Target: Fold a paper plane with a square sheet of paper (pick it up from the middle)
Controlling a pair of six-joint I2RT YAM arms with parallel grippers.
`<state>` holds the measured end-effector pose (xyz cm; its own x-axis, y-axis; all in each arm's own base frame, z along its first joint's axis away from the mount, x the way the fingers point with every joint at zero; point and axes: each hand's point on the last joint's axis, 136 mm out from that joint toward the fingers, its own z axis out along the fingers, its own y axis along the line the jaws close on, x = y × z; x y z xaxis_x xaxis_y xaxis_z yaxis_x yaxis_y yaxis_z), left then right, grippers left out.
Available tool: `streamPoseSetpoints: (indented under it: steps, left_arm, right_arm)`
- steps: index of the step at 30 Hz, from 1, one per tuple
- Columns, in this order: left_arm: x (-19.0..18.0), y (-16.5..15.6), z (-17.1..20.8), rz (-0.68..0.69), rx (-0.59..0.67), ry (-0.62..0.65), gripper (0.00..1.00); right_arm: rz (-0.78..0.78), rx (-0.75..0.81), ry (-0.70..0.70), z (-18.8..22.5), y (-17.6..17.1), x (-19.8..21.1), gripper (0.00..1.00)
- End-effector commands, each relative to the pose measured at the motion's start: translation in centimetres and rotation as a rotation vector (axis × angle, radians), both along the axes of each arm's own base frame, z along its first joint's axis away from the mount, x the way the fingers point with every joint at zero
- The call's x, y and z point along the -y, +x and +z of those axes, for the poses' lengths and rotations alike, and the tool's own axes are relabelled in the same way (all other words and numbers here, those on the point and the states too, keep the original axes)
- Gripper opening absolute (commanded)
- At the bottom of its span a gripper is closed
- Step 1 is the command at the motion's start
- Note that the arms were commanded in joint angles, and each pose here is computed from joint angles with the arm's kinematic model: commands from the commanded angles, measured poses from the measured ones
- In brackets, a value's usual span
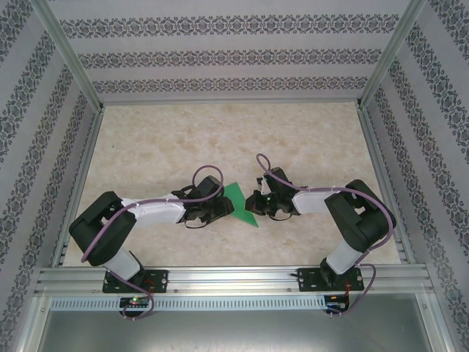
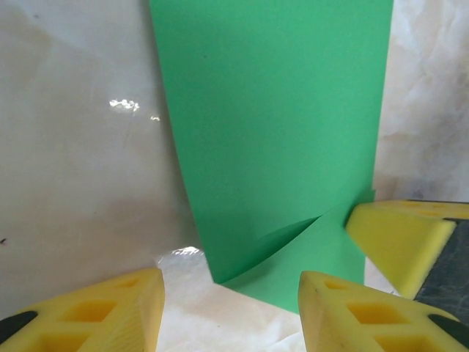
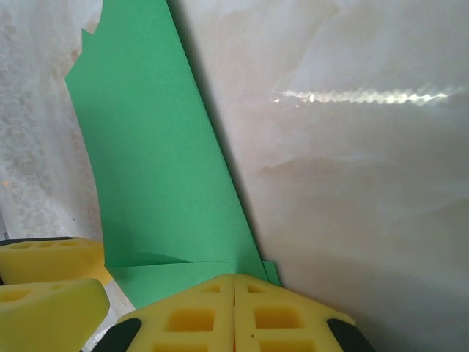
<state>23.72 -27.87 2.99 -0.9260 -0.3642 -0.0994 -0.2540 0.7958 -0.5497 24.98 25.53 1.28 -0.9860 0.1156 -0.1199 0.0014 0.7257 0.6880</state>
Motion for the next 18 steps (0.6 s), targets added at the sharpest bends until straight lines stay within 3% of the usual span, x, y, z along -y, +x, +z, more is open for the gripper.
streamPoseSetpoints:
  steps: [1, 14, 18]
  left_arm:
    - [1.5, 1.0, 0.8, 0.033, 0.047, -0.07, 0.51]
    - [2.7, 2.1, 1.3, 0.024, 0.099, -0.117, 0.42]
    - [2.9, 2.7, 1.6, 0.024, 0.108, -0.122, 0.35]
  right_arm:
    - [-0.03, -0.035, -0.043, -1.8, -0.4, 1.1, 0.07]
    - [-0.032, -0.04, -0.021, -1.9, -0.7, 1.0, 0.08]
    - [-0.031, -0.03, 0.007, -1.6, -0.6, 0.7, 0.1]
